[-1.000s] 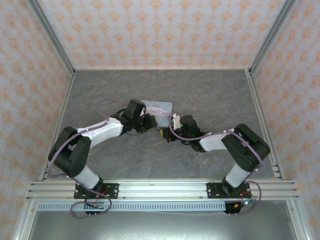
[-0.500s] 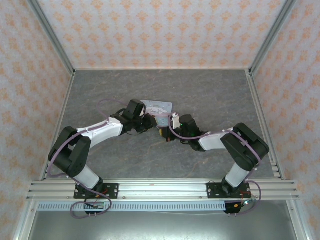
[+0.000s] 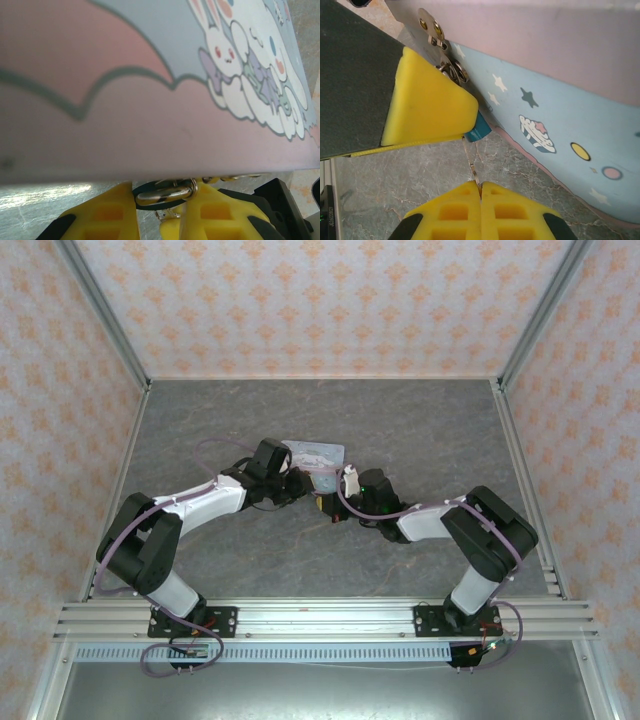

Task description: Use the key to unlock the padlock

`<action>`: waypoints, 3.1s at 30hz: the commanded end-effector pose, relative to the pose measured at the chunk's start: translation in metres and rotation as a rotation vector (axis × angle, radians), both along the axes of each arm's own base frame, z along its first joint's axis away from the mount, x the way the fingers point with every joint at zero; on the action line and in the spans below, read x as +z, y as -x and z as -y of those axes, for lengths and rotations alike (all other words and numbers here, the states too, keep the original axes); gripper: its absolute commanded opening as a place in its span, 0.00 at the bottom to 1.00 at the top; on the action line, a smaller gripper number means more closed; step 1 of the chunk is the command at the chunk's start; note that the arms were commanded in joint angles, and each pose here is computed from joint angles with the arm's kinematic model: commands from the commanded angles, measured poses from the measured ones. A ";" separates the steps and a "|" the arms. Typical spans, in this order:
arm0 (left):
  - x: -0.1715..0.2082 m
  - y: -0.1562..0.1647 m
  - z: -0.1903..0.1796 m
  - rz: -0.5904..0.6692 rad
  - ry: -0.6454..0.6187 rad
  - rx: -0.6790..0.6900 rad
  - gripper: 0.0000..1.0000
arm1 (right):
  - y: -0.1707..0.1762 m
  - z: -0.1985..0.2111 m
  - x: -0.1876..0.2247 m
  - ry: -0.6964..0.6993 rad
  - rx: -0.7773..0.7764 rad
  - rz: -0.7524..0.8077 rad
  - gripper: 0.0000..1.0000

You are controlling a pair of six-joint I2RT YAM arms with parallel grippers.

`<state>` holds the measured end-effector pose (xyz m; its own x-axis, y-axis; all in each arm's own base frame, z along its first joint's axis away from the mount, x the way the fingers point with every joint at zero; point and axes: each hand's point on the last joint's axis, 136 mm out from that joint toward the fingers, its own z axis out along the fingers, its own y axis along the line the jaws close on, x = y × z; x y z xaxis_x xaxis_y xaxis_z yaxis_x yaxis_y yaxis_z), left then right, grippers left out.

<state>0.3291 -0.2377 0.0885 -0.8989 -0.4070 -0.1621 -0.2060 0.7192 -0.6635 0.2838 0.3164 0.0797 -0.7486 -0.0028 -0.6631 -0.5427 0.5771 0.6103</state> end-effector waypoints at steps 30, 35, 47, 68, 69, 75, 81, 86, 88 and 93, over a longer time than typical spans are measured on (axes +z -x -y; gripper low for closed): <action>0.022 0.000 0.005 0.039 0.030 0.000 0.15 | -0.005 0.003 -0.012 0.059 -0.028 0.007 0.00; 0.020 0.000 0.005 0.036 0.030 0.001 0.15 | -0.005 0.004 -0.012 0.056 -0.032 0.010 0.00; 0.016 0.001 0.004 0.028 0.021 -0.002 0.15 | -0.003 0.002 0.005 -0.001 -0.023 0.043 0.00; 0.016 0.003 0.005 0.023 0.023 -0.007 0.15 | -0.004 -0.001 0.013 -0.031 -0.020 0.062 0.00; 0.016 0.003 0.005 0.025 0.024 -0.007 0.15 | -0.004 -0.001 0.013 -0.031 -0.021 0.062 0.00; 0.018 0.001 0.006 0.028 0.033 0.003 0.15 | -0.001 0.004 0.005 -0.013 -0.028 0.049 0.00; 0.020 -0.001 0.007 0.032 0.043 0.009 0.15 | 0.002 0.007 0.003 -0.010 -0.034 0.043 0.00; 0.020 -0.001 0.007 0.030 0.044 0.010 0.15 | 0.002 0.007 0.004 -0.018 -0.035 0.044 0.00; 0.019 -0.001 0.007 0.027 0.043 0.010 0.15 | 0.002 0.006 0.006 -0.025 -0.035 0.048 0.00; 0.018 0.000 0.007 0.026 0.042 0.007 0.15 | 0.001 0.006 0.012 -0.037 -0.035 0.059 0.00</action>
